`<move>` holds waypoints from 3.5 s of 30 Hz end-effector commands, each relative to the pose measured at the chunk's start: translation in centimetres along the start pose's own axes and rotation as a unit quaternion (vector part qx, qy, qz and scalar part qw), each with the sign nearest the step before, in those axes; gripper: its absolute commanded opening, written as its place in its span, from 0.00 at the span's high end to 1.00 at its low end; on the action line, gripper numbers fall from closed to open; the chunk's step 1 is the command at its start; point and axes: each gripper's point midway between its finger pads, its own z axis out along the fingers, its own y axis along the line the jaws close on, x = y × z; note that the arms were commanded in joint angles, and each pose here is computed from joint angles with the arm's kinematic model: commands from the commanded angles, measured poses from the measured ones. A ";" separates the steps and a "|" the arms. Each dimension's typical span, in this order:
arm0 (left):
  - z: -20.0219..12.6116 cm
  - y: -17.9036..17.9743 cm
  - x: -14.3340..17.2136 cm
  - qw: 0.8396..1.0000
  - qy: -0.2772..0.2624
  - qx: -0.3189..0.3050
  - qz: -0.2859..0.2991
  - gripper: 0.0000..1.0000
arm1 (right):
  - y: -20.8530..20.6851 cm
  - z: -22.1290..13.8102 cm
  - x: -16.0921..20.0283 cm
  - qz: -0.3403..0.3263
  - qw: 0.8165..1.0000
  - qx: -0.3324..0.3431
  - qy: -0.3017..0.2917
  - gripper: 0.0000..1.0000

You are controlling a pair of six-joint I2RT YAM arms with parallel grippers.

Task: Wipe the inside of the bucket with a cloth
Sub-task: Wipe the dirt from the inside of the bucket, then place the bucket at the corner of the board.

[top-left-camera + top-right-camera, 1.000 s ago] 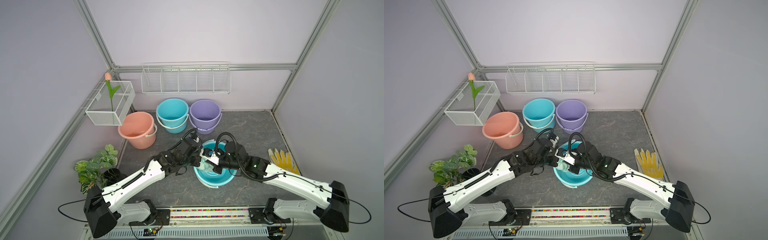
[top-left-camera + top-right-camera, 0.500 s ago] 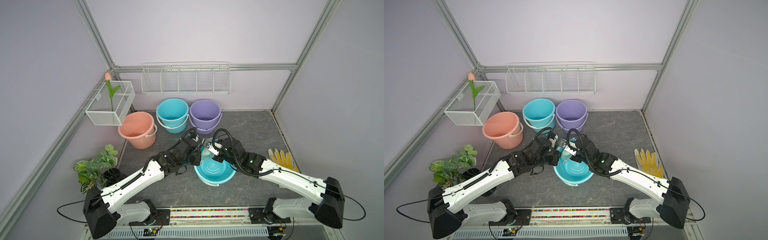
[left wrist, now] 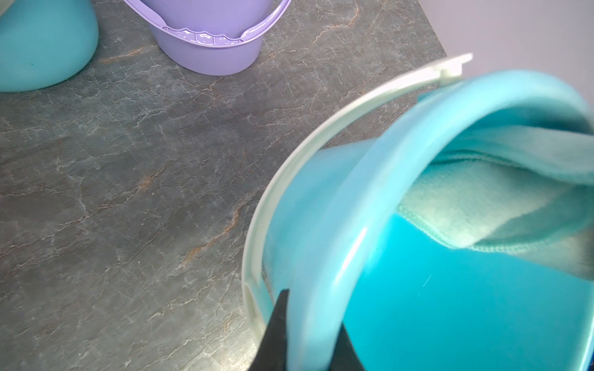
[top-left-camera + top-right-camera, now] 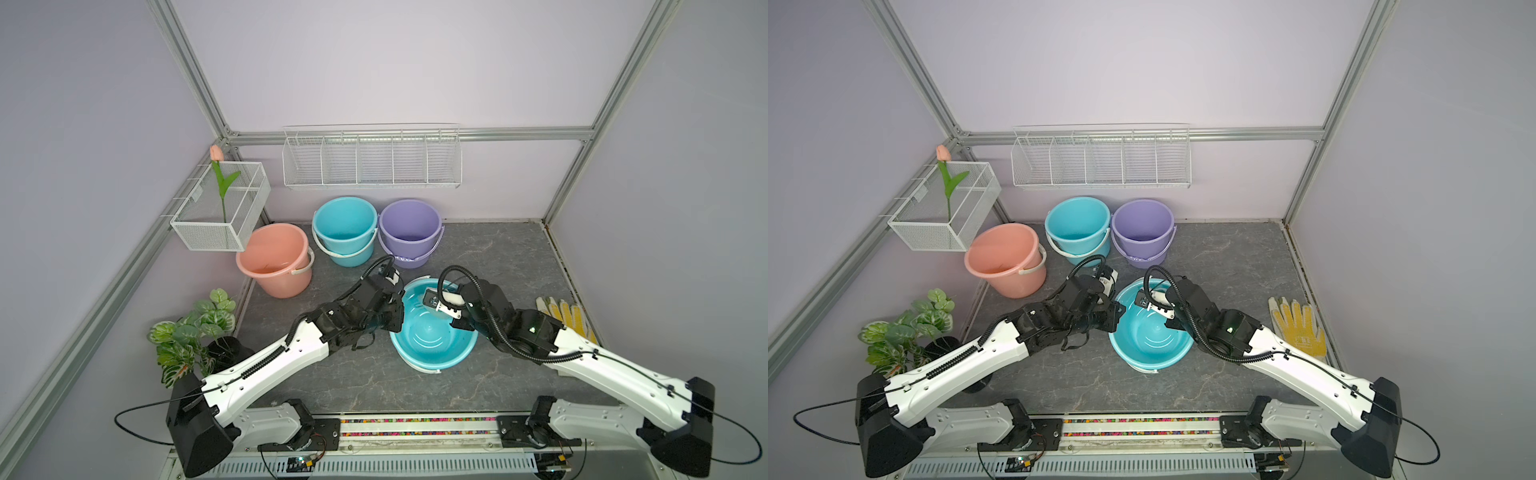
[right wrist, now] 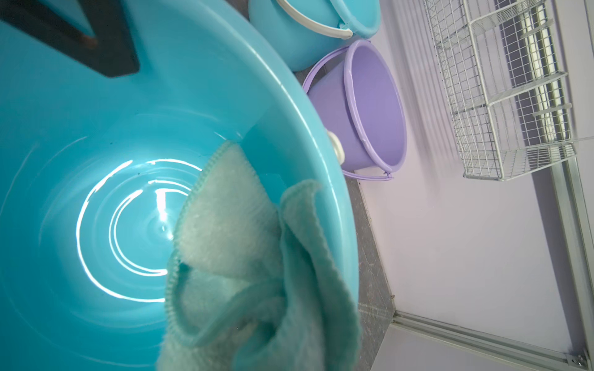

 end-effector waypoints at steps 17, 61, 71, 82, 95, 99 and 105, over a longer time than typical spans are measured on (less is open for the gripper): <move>-0.6 -1.4 -2.2 0.999 -0.027 0.023 -0.018 1.00 | 12.3 -8.8 -0.6 -0.007 0.919 -0.373 -0.128 0.93; 3.6 -4.5 -4.9 0.993 0.013 0.035 -0.109 1.00 | -14.8 -13.9 1.7 0.392 0.867 0.277 -0.138 0.93; 8.3 -8.7 -11.6 0.993 0.010 0.035 -0.108 1.00 | -17.6 -18.5 3.0 0.427 0.826 0.327 -0.169 0.93; 15.0 -8.6 -19.7 0.995 -0.034 -0.005 -0.094 1.00 | -20.0 -21.8 4.6 0.441 0.797 0.383 -0.151 0.93; 20.1 -9.0 -23.9 0.981 -0.096 0.093 -0.139 1.00 | -20.2 -22.2 4.7 0.433 0.800 0.387 -0.152 0.93; 21.7 -9.3 -23.1 0.978 -0.082 0.108 -0.156 1.00 | -20.0 -21.9 4.6 0.430 0.803 0.384 -0.151 0.93; 24.2 -9.3 -21.8 0.972 -0.066 0.121 -0.192 0.99 | -19.8 -21.7 4.5 0.430 0.805 0.379 -0.152 0.93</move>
